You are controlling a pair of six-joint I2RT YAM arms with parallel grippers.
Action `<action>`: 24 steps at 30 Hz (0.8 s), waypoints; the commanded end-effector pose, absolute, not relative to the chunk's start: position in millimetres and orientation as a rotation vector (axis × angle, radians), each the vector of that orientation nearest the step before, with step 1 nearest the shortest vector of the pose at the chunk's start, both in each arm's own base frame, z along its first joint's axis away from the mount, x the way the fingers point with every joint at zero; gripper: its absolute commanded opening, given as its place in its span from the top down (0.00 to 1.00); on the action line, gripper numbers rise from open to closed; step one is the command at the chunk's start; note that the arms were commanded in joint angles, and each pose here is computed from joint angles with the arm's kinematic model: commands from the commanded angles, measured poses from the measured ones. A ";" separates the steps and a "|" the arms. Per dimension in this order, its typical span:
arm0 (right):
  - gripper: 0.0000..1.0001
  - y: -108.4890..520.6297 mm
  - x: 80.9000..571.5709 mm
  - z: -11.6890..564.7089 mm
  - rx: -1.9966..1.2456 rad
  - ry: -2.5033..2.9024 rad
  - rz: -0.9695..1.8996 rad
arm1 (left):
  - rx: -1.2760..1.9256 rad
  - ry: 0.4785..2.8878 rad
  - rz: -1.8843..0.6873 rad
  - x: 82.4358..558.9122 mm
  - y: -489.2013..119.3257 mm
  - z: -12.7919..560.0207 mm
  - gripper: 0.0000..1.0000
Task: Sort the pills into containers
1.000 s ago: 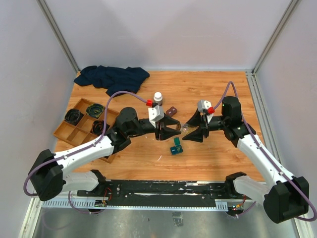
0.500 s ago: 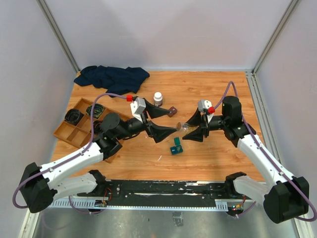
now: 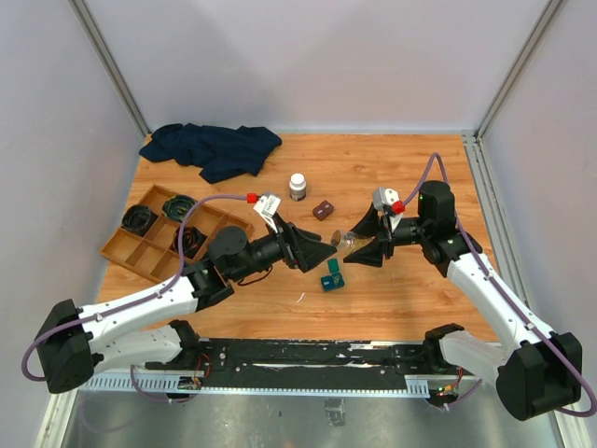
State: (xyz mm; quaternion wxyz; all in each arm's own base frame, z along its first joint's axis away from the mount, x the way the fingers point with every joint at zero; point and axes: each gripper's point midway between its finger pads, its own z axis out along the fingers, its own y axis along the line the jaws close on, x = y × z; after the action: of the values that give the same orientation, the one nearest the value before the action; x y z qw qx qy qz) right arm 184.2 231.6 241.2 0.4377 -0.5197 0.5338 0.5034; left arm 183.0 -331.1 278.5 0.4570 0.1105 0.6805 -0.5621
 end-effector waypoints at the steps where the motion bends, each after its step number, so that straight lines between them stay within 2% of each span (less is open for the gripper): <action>1: 0.99 230.5 189.6 255.4 -1.300 1.276 1.209 | 0.192 1.675 -1.371 191.6 -335.8 291.5 0.16; 5: 0.99 230.3 190.1 254.9 -1.299 1.277 1.207 | 0.207 1.682 -1.375 191.7 -346.5 293.8 0.17; 10: 0.99 230.3 189.9 255.4 -1.300 1.276 1.207 | 0.213 1.673 -1.361 196.0 -352.4 298.9 0.25; 15: 0.99 230.4 189.7 255.3 -1.301 1.275 1.207 | 0.239 1.677 -1.370 193.7 -358.4 299.2 0.41; 24: 0.99 230.2 190.3 255.4 -1.300 1.276 1.203 | 0.261 1.705 -1.361 191.9 -364.0 296.1 0.42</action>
State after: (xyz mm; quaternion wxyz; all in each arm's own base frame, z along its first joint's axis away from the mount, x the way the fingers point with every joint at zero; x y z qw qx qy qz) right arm 184.2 231.6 241.2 0.4379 -0.5197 0.5338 0.5032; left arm 194.2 -358.1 280.7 0.4480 0.0964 0.7015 -0.5458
